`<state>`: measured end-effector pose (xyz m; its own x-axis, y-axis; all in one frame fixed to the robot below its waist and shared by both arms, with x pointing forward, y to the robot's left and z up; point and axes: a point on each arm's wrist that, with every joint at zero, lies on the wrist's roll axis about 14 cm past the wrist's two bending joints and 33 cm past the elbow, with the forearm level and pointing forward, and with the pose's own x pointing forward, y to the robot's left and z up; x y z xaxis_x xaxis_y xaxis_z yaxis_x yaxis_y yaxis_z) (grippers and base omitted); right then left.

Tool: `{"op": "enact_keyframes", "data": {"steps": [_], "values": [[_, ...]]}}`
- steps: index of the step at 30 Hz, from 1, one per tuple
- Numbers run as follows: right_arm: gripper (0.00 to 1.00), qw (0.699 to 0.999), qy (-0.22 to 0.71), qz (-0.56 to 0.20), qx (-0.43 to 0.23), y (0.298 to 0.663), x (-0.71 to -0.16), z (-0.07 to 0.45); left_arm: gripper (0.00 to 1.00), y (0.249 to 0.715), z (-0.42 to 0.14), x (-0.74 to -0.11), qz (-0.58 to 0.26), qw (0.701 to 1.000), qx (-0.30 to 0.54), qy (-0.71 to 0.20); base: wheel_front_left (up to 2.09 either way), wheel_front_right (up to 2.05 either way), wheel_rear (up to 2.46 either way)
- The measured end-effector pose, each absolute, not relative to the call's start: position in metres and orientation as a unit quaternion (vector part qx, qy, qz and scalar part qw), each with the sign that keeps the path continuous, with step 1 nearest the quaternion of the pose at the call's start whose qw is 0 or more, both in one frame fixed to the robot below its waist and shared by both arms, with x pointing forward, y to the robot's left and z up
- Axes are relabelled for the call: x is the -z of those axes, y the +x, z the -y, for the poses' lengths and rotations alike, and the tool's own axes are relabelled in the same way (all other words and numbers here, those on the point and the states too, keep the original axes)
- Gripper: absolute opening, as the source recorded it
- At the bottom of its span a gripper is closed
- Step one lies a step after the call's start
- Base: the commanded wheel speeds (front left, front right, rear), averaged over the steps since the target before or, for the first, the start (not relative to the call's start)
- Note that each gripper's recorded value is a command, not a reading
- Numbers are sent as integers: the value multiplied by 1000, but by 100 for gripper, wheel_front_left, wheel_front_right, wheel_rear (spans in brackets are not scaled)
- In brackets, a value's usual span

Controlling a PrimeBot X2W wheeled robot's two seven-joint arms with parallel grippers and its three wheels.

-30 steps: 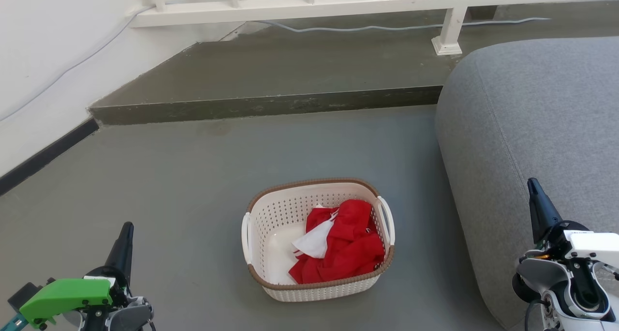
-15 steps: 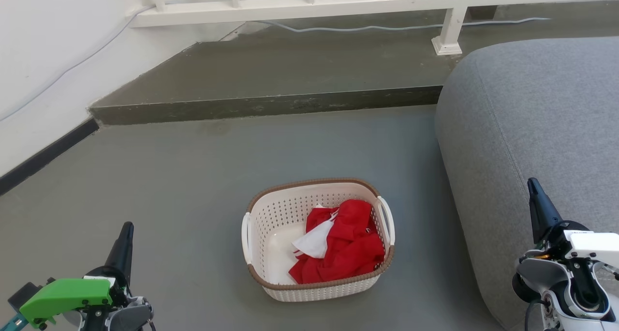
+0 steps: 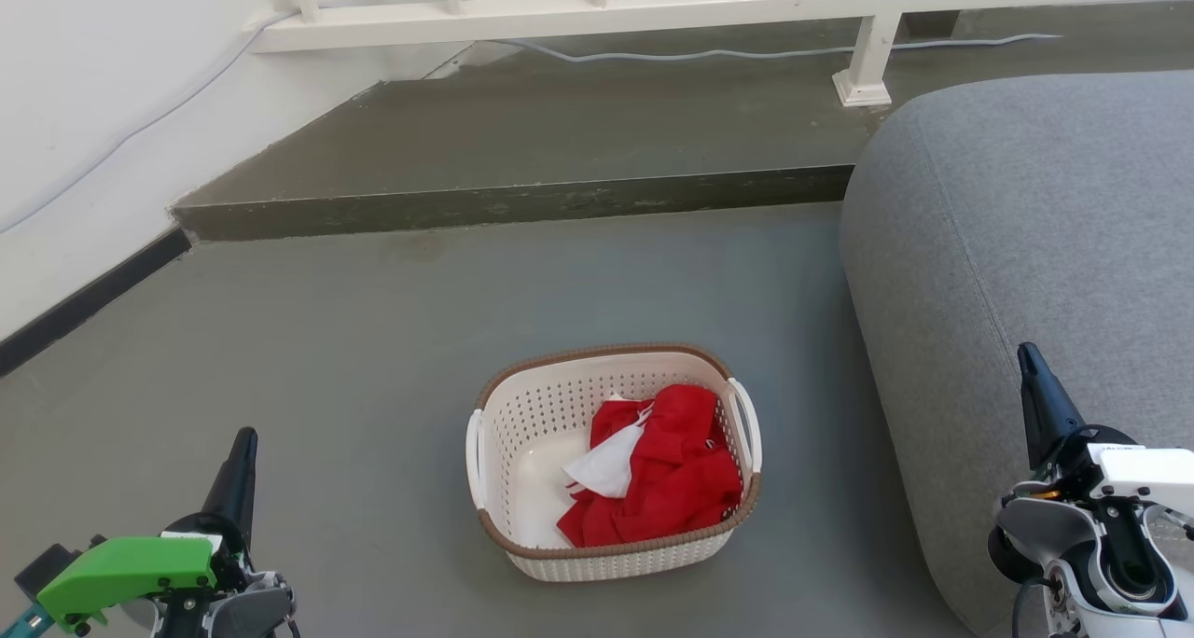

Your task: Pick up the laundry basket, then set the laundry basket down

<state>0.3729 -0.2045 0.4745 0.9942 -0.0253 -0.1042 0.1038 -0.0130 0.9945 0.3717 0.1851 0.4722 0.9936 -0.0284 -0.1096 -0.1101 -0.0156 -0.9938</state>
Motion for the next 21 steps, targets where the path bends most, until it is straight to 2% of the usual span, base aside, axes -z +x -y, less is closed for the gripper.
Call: {"op": "enact_keyframes", "data": {"steps": [21], "values": [[0,702,710,-27,46,373,-475,205,0,372,-185,-472,-48,700,-29,-712,0,0,0]]}}
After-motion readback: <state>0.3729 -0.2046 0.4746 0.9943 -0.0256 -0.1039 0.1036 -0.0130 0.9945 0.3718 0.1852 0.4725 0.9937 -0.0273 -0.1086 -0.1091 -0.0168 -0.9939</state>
